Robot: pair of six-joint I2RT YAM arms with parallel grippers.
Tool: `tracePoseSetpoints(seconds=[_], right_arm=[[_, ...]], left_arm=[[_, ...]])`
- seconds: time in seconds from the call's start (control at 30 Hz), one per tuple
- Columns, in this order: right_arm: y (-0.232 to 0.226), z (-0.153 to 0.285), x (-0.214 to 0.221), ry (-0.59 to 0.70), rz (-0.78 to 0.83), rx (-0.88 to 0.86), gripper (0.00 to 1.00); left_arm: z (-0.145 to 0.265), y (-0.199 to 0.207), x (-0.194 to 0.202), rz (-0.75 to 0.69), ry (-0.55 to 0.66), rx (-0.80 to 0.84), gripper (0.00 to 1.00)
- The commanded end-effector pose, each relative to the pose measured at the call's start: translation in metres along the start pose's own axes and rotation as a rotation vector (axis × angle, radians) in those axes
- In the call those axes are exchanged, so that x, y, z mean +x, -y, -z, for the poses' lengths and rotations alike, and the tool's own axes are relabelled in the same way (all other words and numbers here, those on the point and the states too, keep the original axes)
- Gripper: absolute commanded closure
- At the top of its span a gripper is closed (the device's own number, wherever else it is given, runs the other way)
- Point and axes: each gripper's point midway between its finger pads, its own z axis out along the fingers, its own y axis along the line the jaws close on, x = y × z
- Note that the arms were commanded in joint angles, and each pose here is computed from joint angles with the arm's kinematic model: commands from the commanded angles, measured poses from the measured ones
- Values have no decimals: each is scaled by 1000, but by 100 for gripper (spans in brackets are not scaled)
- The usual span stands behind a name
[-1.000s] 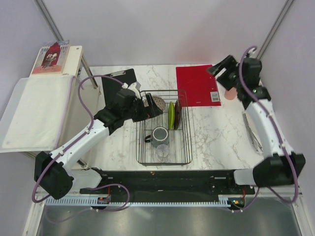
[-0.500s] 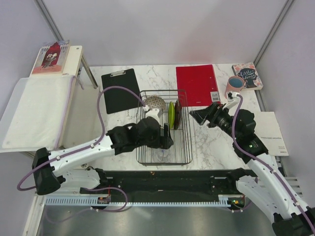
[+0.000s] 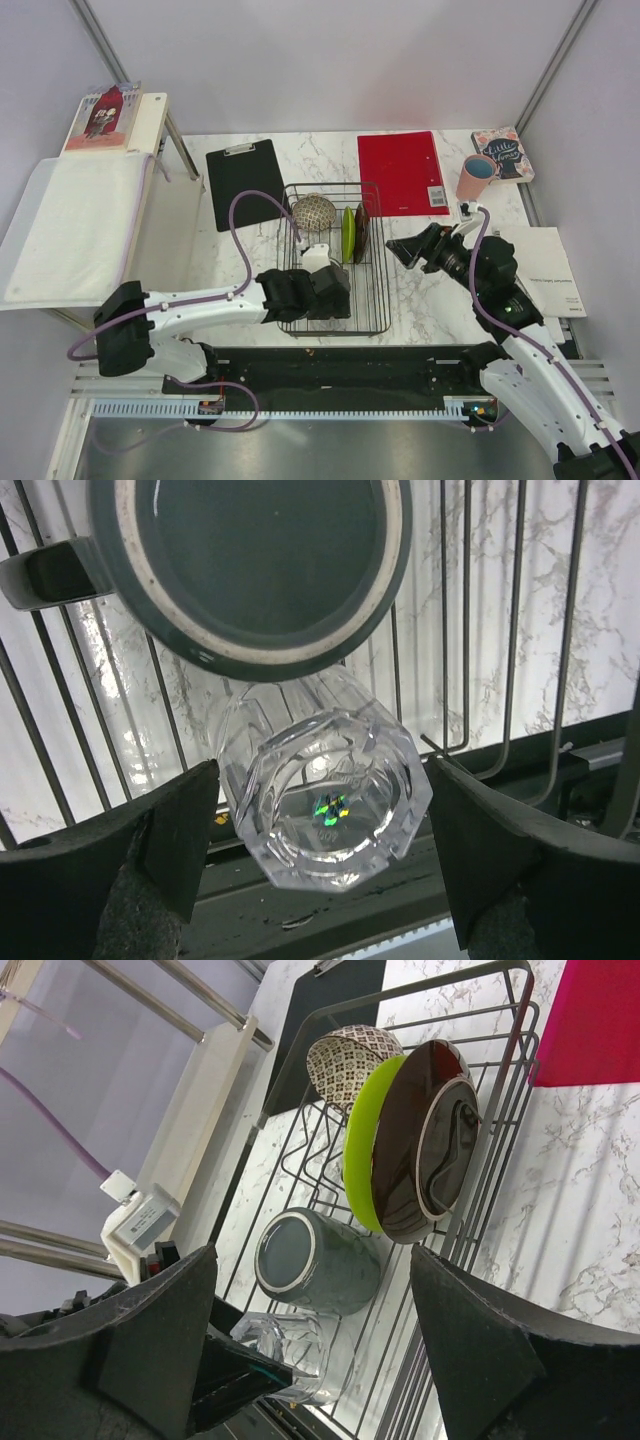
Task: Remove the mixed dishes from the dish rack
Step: Pick up the cup from the dish rack.
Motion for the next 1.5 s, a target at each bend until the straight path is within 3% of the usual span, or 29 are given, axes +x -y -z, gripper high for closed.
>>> tracePoseSetpoints(seconds=[0.0,0.1,0.2,0.4,0.5,0.53,0.6,0.83,0.97,1.03,1.07,1.1,1.17,1.2,1.3,1.33,1.37,1.4,1.47], right_arm=[[-2,2,1,5,22,-19,15],[0,2,3,3,23,-16,15],[2,1,5,0,19,-9,15],[-4,2,-1,7,15,-21,15],[-8,1,-4,0,11,-29,15],[-8,1,-4,-3,12,-26,15],[-14,3,-8,-1,19,-36,15],[-33,15,-32,40,62,-50,15],[-32,24,-49,104,64,7,15],[-25,29,-57,156,51,54,16],[-20,30,-55,160,46,72,16],[-18,31,-55,169,38,80,16],[-16,34,-52,173,37,81,16],[-17,35,-50,169,34,75,17],[-24,36,-41,131,39,23,16],[-27,35,-39,122,36,7,17],[-28,35,-35,108,37,-8,17],[-30,36,-33,103,37,-21,16],[-33,36,-30,97,31,-50,17]], left_arm=[[-6,14,-12,30,41,-19,11],[-12,14,-10,16,34,-33,11],[-13,12,-8,9,30,-37,18],[6,18,-14,-32,78,12,41],[22,28,-16,-72,96,66,66],[27,31,-16,-97,97,83,84],[46,43,-19,-112,106,150,97],[117,81,-52,-227,187,364,98],[159,92,-92,-252,341,462,98],[178,93,-122,-198,429,548,98],[177,96,-115,-202,375,624,98],[171,83,-140,-112,391,625,98],[179,86,-143,-67,352,802,98],[177,75,-165,13,378,822,98],[180,77,-175,67,339,1031,98],[176,77,-160,50,257,1105,98],[187,86,-172,19,315,1219,98],[191,87,-174,68,271,1280,98],[197,93,-163,29,213,1405,98]])
